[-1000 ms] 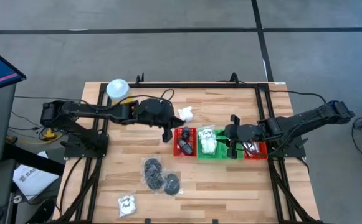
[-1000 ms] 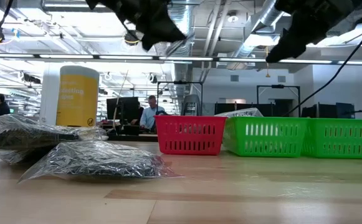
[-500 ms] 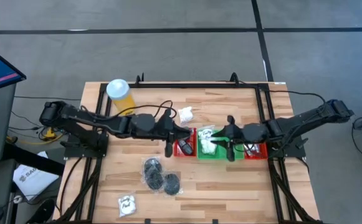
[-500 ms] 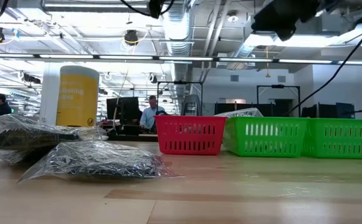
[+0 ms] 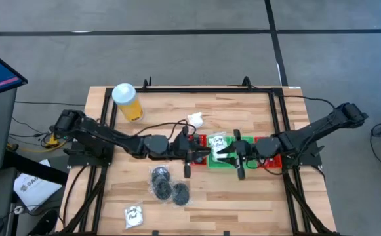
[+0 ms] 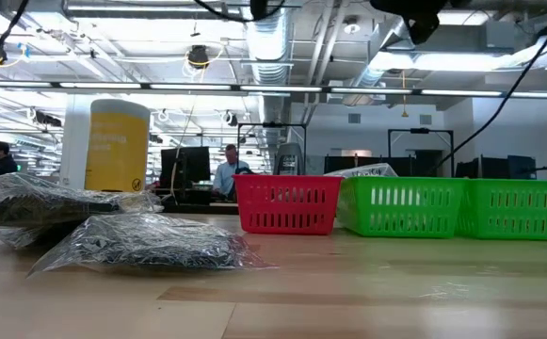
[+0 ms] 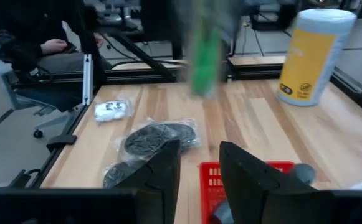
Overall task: Pick & Place Travel size toiletries
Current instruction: Put the silver nail cutter into the right red bin
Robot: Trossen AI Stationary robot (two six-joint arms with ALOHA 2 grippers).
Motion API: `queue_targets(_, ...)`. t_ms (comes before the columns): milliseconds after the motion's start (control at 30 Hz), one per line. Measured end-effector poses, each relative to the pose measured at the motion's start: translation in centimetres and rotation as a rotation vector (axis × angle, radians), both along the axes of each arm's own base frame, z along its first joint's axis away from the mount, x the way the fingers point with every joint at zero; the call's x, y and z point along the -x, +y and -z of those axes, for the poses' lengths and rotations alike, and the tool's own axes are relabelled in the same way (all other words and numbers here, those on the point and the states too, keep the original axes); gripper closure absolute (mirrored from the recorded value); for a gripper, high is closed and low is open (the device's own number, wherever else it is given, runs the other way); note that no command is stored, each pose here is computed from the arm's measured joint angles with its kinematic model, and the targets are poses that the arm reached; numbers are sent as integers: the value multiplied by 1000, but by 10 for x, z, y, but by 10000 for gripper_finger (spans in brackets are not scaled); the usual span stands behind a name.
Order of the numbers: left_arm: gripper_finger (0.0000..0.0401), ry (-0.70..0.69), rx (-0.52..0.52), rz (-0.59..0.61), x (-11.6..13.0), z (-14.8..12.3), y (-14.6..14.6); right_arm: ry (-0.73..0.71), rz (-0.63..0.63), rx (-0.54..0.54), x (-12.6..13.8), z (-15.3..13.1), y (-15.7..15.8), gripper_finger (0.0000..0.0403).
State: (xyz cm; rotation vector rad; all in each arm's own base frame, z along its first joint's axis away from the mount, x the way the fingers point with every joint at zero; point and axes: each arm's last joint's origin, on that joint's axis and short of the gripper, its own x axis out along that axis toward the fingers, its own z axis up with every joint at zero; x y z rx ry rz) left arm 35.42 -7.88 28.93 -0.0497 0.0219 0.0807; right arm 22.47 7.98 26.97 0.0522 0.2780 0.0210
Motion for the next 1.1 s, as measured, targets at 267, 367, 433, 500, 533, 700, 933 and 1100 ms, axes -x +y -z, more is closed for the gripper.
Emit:
queue_targets(267,373,1,1,-10,-18,28,-5,23,-7,19,-15,15,7,301)
queue_targets(367,373,-10,5,-6,-20,31,-8,37,-7,25,-17,19,8,301)
queue_targets(433,373,-10,5,-1,-20,33,-10,32,-7,22,-20,20,9,301)
queue_targets(500,373,-7,4,4,-20,34,-11,24,-7,20,-22,22,10,301)
queue_targets(533,373,-8,4,6,-20,34,-12,13,-7,15,-24,22,11,301)
queue_targets(700,373,-9,3,7,-20,33,-13,-16,-11,23,-30,24,13,301)
queue_targets(933,373,-14,4,8,-20,33,-13,-47,-12,17,-33,23,14,301)
queue_targets(1100,373,-10,3,7,-20,33,-13,-48,-12,17,-33,23,14,309)
